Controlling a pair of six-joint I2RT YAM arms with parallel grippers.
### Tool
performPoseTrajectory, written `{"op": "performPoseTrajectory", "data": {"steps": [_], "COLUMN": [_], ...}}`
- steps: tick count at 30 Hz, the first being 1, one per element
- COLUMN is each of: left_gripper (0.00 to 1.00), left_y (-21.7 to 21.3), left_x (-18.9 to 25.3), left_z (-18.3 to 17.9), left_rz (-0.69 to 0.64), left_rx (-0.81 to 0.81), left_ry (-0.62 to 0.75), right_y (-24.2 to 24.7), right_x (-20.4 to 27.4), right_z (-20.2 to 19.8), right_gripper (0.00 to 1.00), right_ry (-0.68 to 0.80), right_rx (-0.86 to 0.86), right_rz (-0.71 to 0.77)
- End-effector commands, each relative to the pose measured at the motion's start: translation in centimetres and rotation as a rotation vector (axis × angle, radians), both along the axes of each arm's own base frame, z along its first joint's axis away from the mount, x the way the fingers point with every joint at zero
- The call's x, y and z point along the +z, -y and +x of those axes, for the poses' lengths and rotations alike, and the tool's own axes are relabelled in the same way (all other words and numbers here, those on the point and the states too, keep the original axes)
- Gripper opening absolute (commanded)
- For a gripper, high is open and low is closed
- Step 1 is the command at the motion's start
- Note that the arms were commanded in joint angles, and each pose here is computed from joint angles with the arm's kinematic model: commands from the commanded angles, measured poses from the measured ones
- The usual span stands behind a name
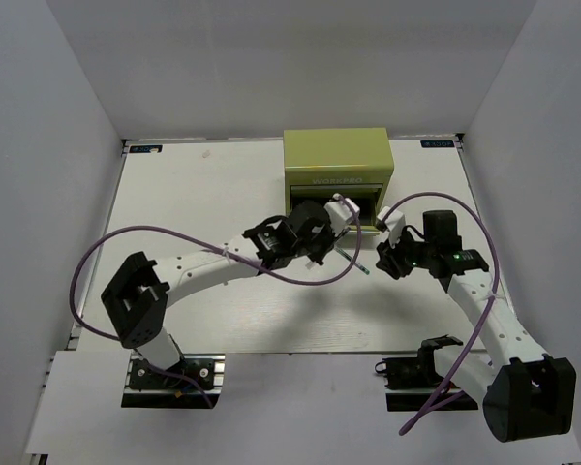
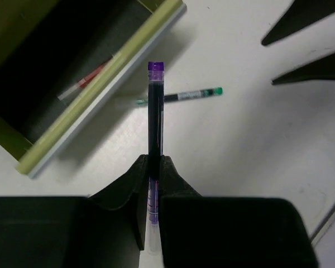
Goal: Sort the stationery into containers
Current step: Pick up the pen from the center of the board, then place the pen in the drawer.
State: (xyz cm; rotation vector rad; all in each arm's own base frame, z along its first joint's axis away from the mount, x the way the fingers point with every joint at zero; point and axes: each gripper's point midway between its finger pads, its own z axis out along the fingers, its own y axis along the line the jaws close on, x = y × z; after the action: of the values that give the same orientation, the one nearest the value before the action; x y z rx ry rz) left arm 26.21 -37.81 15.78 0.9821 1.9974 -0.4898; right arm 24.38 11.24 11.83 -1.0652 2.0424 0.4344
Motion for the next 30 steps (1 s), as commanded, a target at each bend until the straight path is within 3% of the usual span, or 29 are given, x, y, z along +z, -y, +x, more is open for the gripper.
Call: {"op": "performPoseTrajectory", "data": {"steps": [1, 12, 17, 23, 30], "left_gripper": [0.00, 0.00, 0.00, 0.18, 0.63], "left_y": [0.8, 2.3, 3.0, 2.8, 2.4], "left_x": [1.8, 5.9, 5.0, 3.1, 4.8], "left_z": [2.9, 11.8, 13.7, 14.6, 15.4], "left_rz": [0.043, 0.097, 0.125, 0.135, 0.121], "left_rx": [-0.139, -0.188, -0.193, -0.178, -0.119], "left_ry": [0.127, 0.428, 0.482, 0.492, 0.529], "right_y": [-0.5, -0.3, -0.3, -0.6, -1.3], "right_x": [0.1, -0.8, -1.6, -2.0, -2.6], "right_z": [-0.5, -1.1, -1.1, -0.6, 0.8], "right_gripper": [0.45, 0.46, 0.48, 0.56, 0.64], "right_ry": [0.038, 0.060, 0.076, 0.079, 0.070], "right_rx": [0.075, 0.125, 0.167, 0.187, 0.197], "right_rz": [0.005, -0.024, -0.051, -0.053, -0.040]}}
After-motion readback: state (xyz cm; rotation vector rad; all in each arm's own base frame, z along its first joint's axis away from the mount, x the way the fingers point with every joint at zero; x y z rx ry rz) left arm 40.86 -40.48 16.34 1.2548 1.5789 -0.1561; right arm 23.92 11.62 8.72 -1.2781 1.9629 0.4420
